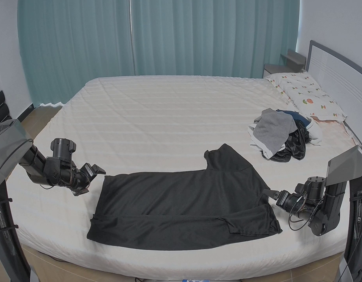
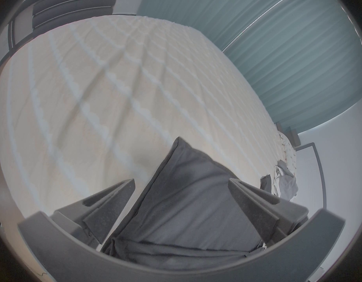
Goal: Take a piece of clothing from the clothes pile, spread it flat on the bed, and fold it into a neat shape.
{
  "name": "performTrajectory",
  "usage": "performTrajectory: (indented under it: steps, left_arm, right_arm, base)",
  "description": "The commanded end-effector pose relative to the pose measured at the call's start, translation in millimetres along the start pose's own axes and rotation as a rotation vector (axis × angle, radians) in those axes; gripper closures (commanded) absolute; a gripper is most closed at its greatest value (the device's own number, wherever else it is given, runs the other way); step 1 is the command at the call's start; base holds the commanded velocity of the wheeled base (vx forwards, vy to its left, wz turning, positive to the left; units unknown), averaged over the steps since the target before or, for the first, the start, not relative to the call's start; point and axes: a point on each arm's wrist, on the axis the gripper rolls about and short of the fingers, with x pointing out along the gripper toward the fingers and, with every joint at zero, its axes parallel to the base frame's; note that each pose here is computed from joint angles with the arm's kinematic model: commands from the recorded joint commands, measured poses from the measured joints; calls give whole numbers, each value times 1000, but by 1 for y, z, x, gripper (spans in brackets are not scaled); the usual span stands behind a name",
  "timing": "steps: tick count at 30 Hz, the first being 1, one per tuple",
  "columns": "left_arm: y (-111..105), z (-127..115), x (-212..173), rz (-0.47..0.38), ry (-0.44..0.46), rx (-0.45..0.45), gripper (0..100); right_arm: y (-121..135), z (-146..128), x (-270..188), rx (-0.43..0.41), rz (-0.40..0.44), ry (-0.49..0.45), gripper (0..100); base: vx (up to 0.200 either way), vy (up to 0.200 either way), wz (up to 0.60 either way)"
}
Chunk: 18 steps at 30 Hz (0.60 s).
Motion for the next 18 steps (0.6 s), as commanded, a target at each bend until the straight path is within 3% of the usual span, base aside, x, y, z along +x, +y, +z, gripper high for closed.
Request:
performTrajectory:
  steps: [1,3,6,12,14,18]
  left_arm:
    - [-4,4,26,-15,8,13,0]
    - [-10,-2,48,-15,20,38,0]
    - [-20,2,75,-10,-39,63,0]
    - [-37,12,98,-50,-114,78,0]
    - [-37,12,101,-66,-124,77,0]
    - [-34,5,122,-99,-231,108,0]
  right_arm:
    - [1,-2,1,-1,5,5,0]
    - [0,-5,0,0,-1,15,0]
    - [-3,-8,1,2,-10,25,0]
    - [-4,-10,4,-1,-10,31,0]
    - [-3,-11,4,-3,-7,36,0]
    - [-1,-14,5,-6,-5,44,0]
  base:
    - [0,0,0]
    - [0,0,0]
    - [0,0,0]
    - [0,0,0]
    - [0,0,0]
    - [0,0,0]
